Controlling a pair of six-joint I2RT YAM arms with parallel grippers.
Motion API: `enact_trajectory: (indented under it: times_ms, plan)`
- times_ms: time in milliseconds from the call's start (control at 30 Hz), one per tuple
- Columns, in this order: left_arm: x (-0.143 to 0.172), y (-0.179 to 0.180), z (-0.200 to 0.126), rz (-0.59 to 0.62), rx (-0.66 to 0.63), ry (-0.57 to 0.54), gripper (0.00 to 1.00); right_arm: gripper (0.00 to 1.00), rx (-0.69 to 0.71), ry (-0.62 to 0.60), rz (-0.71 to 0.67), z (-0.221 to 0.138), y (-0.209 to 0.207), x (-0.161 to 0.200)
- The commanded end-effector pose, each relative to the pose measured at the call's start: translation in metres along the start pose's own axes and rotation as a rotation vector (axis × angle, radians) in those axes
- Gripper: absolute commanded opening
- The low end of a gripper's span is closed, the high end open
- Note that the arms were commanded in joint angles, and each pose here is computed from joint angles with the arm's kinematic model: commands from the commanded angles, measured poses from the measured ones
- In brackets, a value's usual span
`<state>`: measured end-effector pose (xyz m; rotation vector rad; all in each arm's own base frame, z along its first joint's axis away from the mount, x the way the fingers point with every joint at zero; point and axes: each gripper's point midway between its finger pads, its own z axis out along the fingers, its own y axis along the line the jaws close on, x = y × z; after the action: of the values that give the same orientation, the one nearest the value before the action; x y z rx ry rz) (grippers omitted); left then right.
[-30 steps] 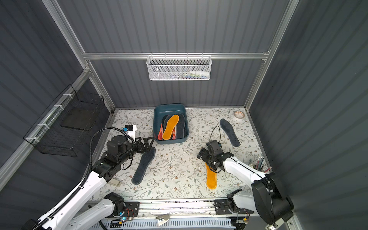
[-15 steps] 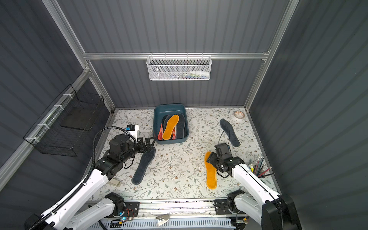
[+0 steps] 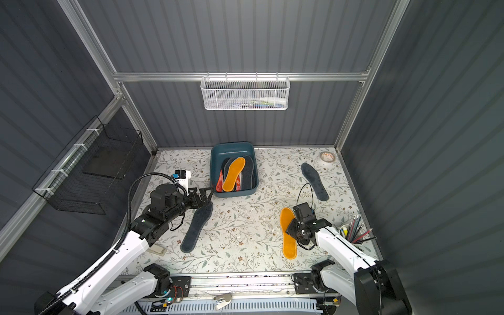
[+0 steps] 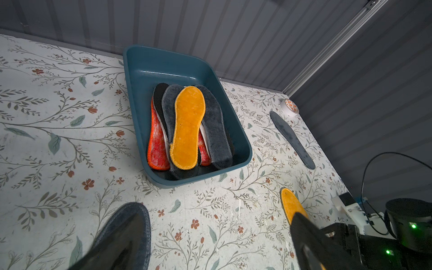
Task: Put the insoles into the storage box
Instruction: Pick up the insole from the center of the board.
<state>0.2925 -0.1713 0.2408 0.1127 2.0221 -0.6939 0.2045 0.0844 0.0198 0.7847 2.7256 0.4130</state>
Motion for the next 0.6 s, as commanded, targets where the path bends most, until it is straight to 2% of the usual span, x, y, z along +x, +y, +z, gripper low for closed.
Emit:
enact_trajectory:
  times_ms: [0, 100, 467, 567]
  plan:
    - [-0.014, -0.007, -0.005, -0.008, 0.025, -0.038, 1.00, 0.48, 0.011, 0.037, 0.020, 0.009, -0.006, 0.008]
    - [-0.015, -0.007, -0.005, -0.007, 0.024, -0.039, 1.00, 0.40, -0.005, 0.062, 0.039, 0.017, -0.003, 0.012]
    - [-0.015, -0.007, -0.005, -0.003, 0.020, -0.035, 1.00, 0.00, -0.056, 0.052, 0.035, 0.022, 0.011, 0.006]
    - [-0.015, -0.006, -0.005, -0.005, 0.017, -0.035, 1.00, 0.00, -0.073, 0.022, 0.016, 0.016, 0.018, -0.002]
